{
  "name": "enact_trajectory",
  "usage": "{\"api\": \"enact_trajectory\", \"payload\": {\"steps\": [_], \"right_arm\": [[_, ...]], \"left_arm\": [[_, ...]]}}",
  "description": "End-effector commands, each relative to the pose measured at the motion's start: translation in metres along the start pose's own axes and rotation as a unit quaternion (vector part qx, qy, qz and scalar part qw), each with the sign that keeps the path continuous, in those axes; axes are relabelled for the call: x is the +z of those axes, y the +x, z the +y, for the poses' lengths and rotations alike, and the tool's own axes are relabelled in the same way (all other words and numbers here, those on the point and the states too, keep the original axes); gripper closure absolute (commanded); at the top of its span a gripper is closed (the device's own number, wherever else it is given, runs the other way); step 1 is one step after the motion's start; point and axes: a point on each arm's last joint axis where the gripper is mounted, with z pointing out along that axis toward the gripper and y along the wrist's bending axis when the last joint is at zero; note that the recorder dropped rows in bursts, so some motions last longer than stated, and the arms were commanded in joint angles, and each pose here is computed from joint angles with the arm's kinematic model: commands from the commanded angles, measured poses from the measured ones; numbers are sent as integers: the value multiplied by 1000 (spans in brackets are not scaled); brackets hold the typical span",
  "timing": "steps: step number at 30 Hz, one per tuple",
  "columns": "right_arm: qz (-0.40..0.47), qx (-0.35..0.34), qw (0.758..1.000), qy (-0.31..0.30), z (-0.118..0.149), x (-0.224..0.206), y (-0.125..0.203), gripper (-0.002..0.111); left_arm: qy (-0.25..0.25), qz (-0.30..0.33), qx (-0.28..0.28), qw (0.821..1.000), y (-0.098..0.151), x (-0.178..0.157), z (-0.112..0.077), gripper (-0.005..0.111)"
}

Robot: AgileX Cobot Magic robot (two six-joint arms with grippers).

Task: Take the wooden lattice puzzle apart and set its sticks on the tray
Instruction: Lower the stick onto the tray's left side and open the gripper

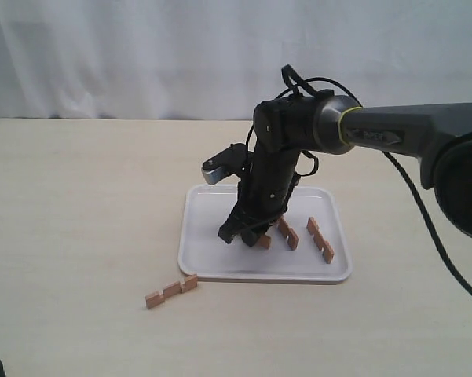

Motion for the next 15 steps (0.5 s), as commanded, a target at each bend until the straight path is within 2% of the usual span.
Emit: {"api": "enact_trajectory", "payload": {"steps": [1,4,15], "right_arm": [[-5,1,1000,1,0,-2,-2,68],[-5,1,1000,1,0,-2,-2,64],[-18,1,1000,2,-2,-20,-13,64]], "left_arm": [[2,-2,-3,1000,0,0,0,107],[2,-2,-3,1000,0,0,0,107],[2,-2,-3,1000,0,0,0,107]]}}
